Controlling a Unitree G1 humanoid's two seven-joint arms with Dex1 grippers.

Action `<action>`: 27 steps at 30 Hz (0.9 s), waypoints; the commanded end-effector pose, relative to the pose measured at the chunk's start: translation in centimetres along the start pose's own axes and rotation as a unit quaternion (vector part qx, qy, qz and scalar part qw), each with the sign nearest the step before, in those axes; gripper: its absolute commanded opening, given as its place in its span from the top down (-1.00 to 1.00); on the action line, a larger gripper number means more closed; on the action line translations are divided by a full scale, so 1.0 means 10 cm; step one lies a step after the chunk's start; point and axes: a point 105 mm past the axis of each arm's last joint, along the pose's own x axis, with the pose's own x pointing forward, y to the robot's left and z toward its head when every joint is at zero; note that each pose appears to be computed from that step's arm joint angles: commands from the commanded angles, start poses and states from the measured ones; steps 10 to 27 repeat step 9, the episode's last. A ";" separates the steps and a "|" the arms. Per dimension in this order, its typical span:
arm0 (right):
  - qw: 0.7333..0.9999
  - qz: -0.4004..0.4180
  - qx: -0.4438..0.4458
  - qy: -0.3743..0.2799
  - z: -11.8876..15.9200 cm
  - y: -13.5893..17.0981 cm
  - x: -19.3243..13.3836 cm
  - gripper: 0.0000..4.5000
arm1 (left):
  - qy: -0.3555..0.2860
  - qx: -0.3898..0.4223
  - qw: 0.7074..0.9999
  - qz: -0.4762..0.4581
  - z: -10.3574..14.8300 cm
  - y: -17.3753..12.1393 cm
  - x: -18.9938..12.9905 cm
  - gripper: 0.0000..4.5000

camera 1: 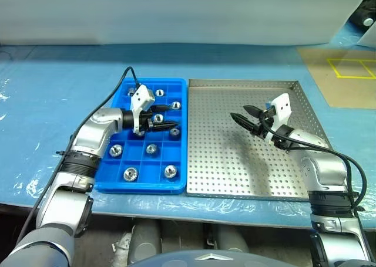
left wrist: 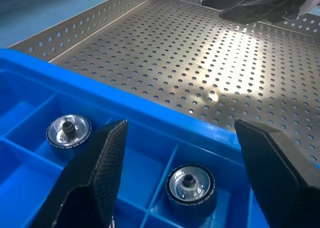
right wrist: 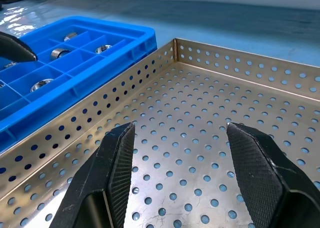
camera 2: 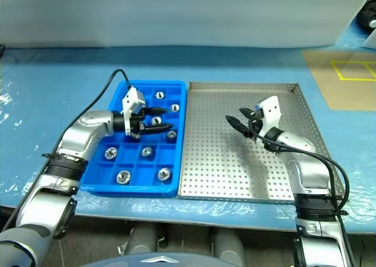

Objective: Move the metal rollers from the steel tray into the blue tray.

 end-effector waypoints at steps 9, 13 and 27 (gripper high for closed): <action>0.999 -0.003 -0.030 -0.028 0.18 -0.04 0.12 -0.32 | -0.011 0.017 1.000 0.023 0.12 0.03 -0.14 -0.60; 0.999 -0.003 -0.030 -0.028 0.18 -0.04 0.12 -0.32 | -0.011 0.017 1.000 0.023 0.12 0.03 -0.14 -0.60; 0.999 -0.003 -0.030 -0.028 0.18 -0.04 0.12 -0.32 | -0.011 0.017 1.000 0.023 0.12 0.03 -0.14 -0.60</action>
